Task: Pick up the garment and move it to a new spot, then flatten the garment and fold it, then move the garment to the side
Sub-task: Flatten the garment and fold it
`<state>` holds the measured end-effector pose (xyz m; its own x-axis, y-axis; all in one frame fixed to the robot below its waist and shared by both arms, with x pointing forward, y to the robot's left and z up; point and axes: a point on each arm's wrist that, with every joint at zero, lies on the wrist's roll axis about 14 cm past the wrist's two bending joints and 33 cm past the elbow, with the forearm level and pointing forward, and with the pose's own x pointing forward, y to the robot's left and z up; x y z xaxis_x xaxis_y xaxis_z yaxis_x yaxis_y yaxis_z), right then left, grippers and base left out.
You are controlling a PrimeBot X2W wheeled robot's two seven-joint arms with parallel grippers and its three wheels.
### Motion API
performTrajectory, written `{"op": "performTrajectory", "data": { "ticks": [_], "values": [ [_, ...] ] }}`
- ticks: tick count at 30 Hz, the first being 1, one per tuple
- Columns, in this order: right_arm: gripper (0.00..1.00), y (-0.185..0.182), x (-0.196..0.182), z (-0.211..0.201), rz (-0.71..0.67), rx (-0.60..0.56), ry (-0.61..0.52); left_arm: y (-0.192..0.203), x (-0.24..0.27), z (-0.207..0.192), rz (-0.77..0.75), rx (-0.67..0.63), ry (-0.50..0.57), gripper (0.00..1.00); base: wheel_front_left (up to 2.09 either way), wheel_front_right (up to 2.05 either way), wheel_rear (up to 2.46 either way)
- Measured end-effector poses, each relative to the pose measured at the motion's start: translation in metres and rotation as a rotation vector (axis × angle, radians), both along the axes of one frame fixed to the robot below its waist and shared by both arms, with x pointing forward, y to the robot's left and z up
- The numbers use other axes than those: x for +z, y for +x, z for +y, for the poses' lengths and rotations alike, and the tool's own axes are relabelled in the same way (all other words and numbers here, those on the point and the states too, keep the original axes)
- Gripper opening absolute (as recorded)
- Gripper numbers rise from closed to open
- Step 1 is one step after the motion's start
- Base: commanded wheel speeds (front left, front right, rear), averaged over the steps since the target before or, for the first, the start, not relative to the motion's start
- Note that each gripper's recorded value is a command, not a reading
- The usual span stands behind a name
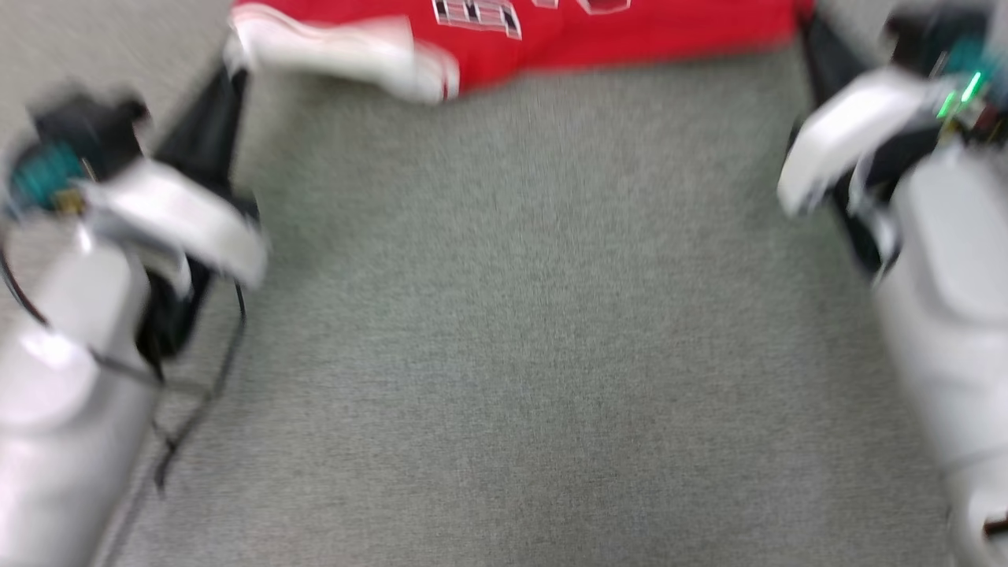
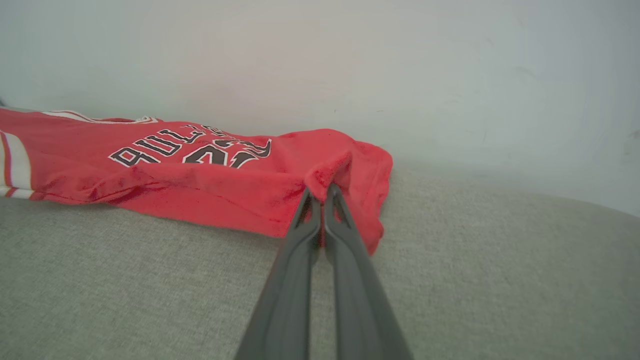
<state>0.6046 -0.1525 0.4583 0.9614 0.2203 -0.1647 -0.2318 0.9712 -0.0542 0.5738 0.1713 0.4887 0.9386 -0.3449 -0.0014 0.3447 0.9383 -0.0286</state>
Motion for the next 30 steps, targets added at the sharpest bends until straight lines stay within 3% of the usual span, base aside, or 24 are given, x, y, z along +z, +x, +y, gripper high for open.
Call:
{"op": "performTrajectory", "data": {
  "ticks": [9, 19, 27, 30],
  "values": [
    [0.00, -0.081, -0.012, 0.002, 0.100, 0.022, 0.095, -0.097, -0.014, 0.016, 0.106, 0.037, -0.028, 0.00, 0.00, 0.00, 0.00],
    [0.00, -0.144, -0.010, -0.015, 0.158, 0.015, 0.175, -0.188, -0.022, 0.035, 0.221, 0.057, 0.004, 0.00, 0.00, 0.00, 0.00],
    [0.00, -0.191, -0.023, -0.029, 0.255, 0.024, 0.189, -0.253, -0.039, 0.019, 0.383, -0.007, -0.017, 0.00, 0.00, 0.00, 0.00],
    [0.00, -0.211, -0.027, -0.031, 0.299, 0.021, 0.241, -0.279, -0.050, 0.012, 0.472, -0.038, -0.022, 0.00, 0.00, 0.00, 0.00]
  ]
}}
